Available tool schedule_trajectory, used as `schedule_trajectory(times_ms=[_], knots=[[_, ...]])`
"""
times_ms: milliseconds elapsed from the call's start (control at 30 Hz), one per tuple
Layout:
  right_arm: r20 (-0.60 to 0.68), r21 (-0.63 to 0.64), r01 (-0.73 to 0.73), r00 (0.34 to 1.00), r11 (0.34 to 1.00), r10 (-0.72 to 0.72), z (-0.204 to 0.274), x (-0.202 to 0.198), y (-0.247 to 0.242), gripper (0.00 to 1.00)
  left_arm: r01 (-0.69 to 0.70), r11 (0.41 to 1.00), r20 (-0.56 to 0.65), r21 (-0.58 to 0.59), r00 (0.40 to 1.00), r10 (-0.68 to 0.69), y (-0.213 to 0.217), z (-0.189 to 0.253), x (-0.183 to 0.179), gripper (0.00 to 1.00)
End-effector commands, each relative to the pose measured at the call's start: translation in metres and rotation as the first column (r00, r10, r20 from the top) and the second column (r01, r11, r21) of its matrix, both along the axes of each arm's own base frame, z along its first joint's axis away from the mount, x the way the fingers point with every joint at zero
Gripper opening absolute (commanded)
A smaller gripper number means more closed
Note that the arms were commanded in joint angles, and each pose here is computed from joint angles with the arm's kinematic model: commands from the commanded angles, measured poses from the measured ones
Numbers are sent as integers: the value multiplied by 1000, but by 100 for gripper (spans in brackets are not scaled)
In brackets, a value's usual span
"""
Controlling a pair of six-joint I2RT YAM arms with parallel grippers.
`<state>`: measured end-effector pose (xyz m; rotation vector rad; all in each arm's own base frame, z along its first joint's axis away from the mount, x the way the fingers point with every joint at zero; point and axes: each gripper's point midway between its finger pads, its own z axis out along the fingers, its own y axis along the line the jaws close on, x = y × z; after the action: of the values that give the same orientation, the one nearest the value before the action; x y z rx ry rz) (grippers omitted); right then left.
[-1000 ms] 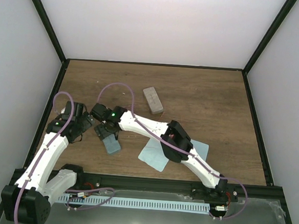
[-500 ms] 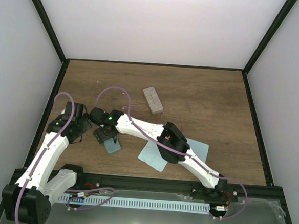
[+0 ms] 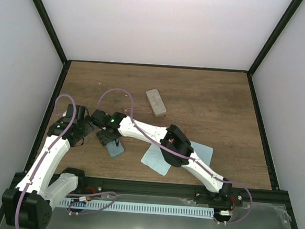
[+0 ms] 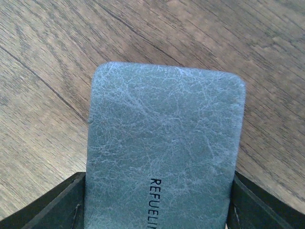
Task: Organize the sunglasses
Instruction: Pick up the sunglasses case from the center of the board, then open the sunglasses case.
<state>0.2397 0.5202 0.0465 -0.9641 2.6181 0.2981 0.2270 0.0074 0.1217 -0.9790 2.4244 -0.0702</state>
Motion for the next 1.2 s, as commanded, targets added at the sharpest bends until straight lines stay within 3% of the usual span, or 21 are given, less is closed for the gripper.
schedule_trajectory(times_ms=[0, 200, 400, 567, 633, 767, 933, 1033, 1167], knots=[[2, -2, 0, 1000, 1000, 0, 4, -3, 0, 66, 0, 1000, 21, -6, 1000, 0, 0, 3, 4, 100], [5, 43, 36, 999, 998, -36, 29, 3, -20, 62, -27, 997, 95, -76, 995, 34, -2, 20, 17, 100], [36, 135, 66, 997, 989, -71, 77, 16, -45, 62, -20, 989, 187, -145, 981, 48, -7, 48, 53, 100], [73, 204, 124, 987, 971, -141, 119, 37, -76, 61, 91, 975, 241, -205, 970, -40, -27, 59, 82, 100], [83, 213, 169, 978, 962, -190, 129, 52, -96, 61, 177, 949, 298, -260, 950, -96, -45, 62, 89, 100], [4, 337, 279, 955, 899, -297, 149, 95, -139, 61, 399, 827, 422, -396, 879, -222, -99, 67, 88, 100], [-191, 528, 316, 948, 788, -253, 165, 116, -165, 61, 555, 737, 466, -387, 807, -363, -154, 68, 75, 100], [-223, 588, 294, 954, 754, -198, 174, 114, -167, 61, 619, 686, 514, -381, 759, -399, -183, 80, 70, 100], [-216, 628, 258, 964, 734, -155, 186, 109, -165, 61, 622, 683, 475, -382, 767, -432, -200, 69, 70, 100]])
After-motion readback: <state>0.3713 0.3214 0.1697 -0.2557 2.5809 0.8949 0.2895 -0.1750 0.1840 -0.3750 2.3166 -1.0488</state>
